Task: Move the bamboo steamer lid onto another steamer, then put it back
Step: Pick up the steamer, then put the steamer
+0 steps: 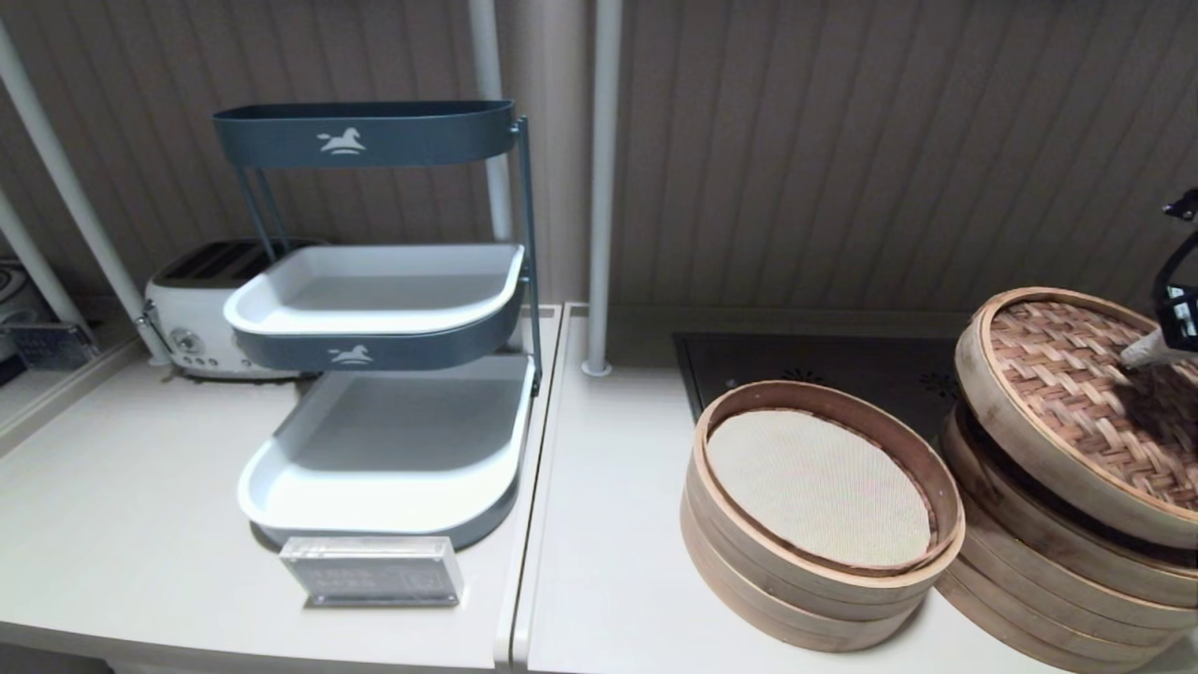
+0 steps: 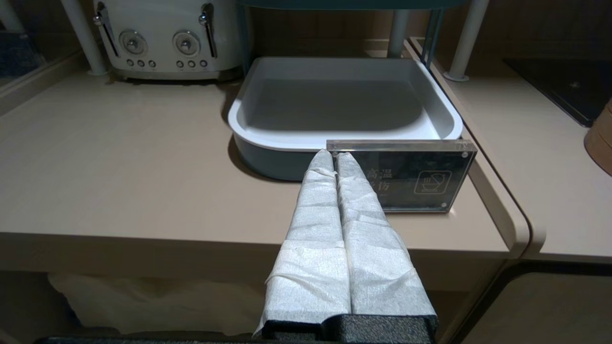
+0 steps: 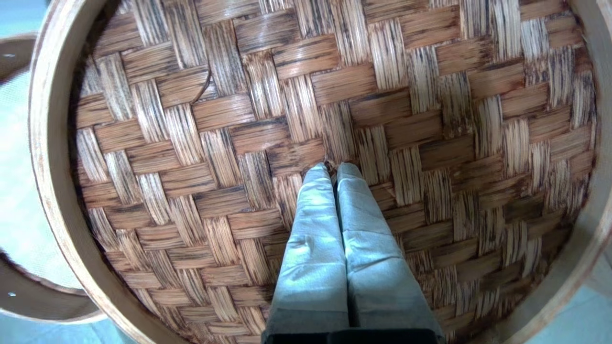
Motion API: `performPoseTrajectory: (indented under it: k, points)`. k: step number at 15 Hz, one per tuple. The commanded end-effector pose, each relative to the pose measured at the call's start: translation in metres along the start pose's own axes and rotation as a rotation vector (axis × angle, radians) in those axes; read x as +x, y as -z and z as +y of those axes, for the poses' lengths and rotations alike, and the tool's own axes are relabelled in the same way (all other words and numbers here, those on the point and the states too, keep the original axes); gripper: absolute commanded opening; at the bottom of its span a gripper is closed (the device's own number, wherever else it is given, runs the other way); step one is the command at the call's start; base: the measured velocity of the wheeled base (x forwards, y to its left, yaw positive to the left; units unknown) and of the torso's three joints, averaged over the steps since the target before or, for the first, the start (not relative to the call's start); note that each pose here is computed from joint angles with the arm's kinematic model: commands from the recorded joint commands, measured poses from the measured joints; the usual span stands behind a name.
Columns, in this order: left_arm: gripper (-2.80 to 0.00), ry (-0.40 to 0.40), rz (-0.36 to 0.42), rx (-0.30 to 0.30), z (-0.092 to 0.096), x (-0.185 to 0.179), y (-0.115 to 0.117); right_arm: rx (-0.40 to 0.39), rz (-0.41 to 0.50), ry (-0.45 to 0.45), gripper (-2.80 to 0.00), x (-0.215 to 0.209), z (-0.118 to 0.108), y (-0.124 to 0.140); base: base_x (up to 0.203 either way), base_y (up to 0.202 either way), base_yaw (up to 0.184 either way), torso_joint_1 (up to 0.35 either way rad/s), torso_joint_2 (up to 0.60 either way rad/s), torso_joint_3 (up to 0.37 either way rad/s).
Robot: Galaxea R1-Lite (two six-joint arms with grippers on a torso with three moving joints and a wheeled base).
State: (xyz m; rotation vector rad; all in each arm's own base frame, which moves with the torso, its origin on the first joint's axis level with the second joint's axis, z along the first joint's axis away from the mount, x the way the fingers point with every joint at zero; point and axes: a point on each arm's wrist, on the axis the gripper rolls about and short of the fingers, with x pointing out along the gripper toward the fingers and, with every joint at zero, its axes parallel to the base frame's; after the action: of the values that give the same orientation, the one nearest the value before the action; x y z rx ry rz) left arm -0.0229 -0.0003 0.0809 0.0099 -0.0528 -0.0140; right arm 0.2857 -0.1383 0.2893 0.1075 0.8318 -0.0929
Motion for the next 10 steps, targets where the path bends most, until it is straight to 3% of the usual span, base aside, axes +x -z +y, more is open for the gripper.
performPoseTrajectory:
  k: [1, 10]
  points:
    - [-2.80, 0.001, 0.024, -0.001, 0.000, 0.001, 0.008, -0.022, -0.006, -0.024, -2.80, -0.002, 0.012, -0.002, 0.000, 0.000, 0.000, 0.000, 0.00, 0.000]
    - [-2.80, 0.000, 0.025, 0.001, 0.000, 0.002, 0.008, -0.077, 0.022, -0.149, -2.80, 0.013, 0.071, -0.009, 0.000, 0.000, 0.000, 0.000, 0.00, 0.000]
